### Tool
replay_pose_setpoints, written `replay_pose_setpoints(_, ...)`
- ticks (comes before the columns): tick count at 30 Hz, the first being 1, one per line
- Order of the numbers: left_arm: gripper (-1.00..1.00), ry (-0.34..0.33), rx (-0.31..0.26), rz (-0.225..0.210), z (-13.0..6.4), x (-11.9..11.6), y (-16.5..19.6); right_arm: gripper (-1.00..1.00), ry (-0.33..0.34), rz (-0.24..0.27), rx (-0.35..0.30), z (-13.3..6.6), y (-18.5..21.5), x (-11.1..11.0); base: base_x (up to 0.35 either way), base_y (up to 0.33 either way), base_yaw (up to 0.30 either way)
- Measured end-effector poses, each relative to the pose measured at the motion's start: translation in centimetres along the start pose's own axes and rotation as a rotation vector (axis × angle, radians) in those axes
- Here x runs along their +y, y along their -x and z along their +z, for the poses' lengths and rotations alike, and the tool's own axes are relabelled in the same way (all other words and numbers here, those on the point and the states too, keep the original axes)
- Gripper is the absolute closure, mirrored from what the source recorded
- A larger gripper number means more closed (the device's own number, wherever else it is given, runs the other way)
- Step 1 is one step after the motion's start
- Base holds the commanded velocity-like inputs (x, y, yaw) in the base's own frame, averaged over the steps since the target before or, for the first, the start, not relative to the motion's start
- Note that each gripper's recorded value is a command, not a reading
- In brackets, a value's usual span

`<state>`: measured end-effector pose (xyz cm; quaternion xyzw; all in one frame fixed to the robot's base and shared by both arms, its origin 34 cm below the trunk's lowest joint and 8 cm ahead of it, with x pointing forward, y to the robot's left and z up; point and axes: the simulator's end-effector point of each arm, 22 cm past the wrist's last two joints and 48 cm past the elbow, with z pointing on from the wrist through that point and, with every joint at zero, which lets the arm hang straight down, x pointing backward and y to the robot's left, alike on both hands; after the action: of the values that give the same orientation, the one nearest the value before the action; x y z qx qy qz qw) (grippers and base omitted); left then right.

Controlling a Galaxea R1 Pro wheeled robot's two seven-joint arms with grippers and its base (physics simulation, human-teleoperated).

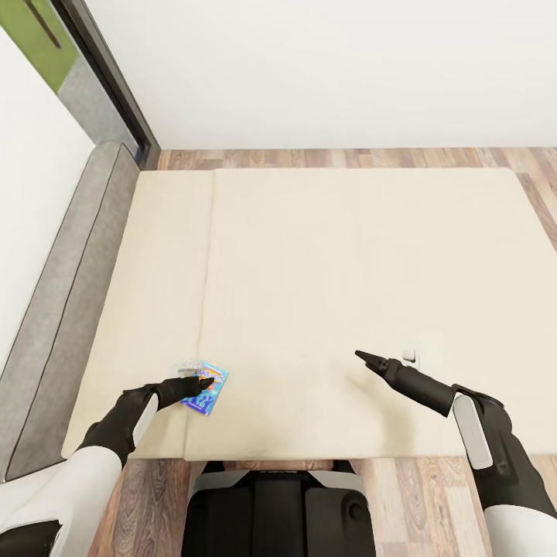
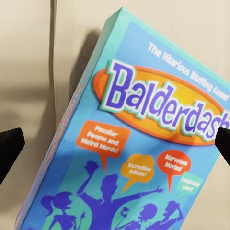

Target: Put all the toys in the child's room - the three board games (two on the bed and one on the table), the two jigsaw puzzles on the table, and the tennis ball on the table - inside the toy box on the table in the child's room.

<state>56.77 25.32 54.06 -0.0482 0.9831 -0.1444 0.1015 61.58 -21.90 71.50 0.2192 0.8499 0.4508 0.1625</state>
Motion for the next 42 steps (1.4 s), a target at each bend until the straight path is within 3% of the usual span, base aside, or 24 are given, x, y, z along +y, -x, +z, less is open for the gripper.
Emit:
replay_pose_setpoints(31,-1.00,0.001,0.004,-0.002,0.11,0.14,-0.21,-1.00,-0.002,0.002,-0.001,-0.04,0.02,-0.19,0.000,-0.003,0.000)
replay_pose_setpoints(42,-1.00,-0.001,0.005,-0.001,0.16,-0.01,-0.25,-1.00,-0.001,0.002,-0.001,-0.03,0.01,-0.17,0.000,-0.208,0.000)
